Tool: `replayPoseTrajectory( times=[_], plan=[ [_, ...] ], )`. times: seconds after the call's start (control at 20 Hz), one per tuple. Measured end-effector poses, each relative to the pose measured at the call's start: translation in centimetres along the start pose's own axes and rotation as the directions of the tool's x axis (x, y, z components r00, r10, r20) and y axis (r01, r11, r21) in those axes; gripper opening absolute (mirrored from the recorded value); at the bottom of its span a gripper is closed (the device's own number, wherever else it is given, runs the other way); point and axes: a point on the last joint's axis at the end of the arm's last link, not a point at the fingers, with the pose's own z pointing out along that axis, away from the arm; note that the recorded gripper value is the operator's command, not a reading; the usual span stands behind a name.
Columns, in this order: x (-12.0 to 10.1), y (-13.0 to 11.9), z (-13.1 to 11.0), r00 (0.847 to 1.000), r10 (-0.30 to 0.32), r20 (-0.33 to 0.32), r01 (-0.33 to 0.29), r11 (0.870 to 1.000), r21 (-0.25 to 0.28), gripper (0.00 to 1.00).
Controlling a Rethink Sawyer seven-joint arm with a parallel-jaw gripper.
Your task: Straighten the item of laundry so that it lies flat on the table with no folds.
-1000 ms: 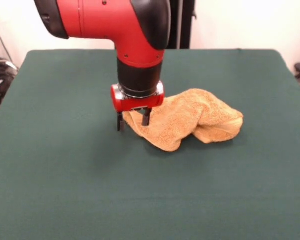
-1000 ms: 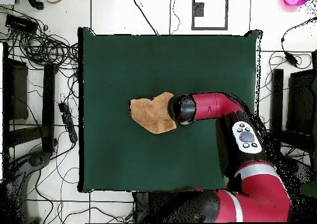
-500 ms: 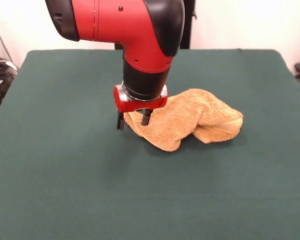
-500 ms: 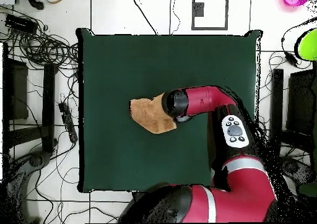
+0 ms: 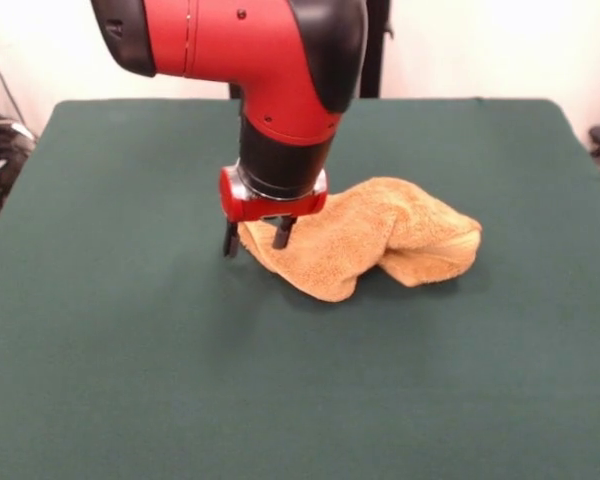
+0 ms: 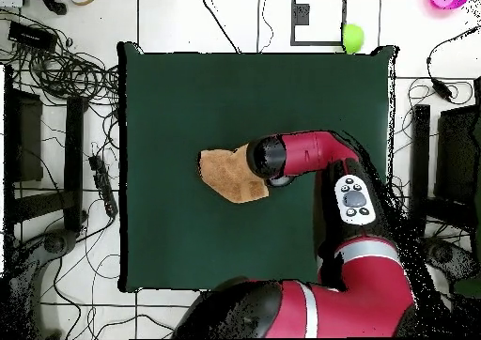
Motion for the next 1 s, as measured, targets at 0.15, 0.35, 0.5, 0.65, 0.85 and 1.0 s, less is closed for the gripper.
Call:
replayPoseTrajectory(
  times=[0.15, 0.35, 0.5, 0.65, 0.85, 1.0],
  plan=[
    [-0.03, -0.16, 0.07, 1.000, 0.002, -0.001, -0.002, 1.000, 0.002, 1.00],
    [-0.14, -0.20, 0.15, 1.000, 0.006, -0.006, -0.006, 1.000, -0.001, 1.00],
    [-0.22, -0.26, 0.16, 1.000, 0.011, -0.015, -0.011, 1.000, -0.004, 1.00],
    [-0.34, -0.39, 0.18, 0.999, 0.017, -0.033, -0.017, 1.000, -0.008, 1.00],
    [-0.34, -0.59, 0.51, 0.997, 0.023, -0.070, -0.024, 1.000, -0.014, 0.00],
    [-0.47, -0.60, 0.47, 0.996, 0.023, -0.083, -0.024, 1.000, -0.013, 0.00]
  ],
)
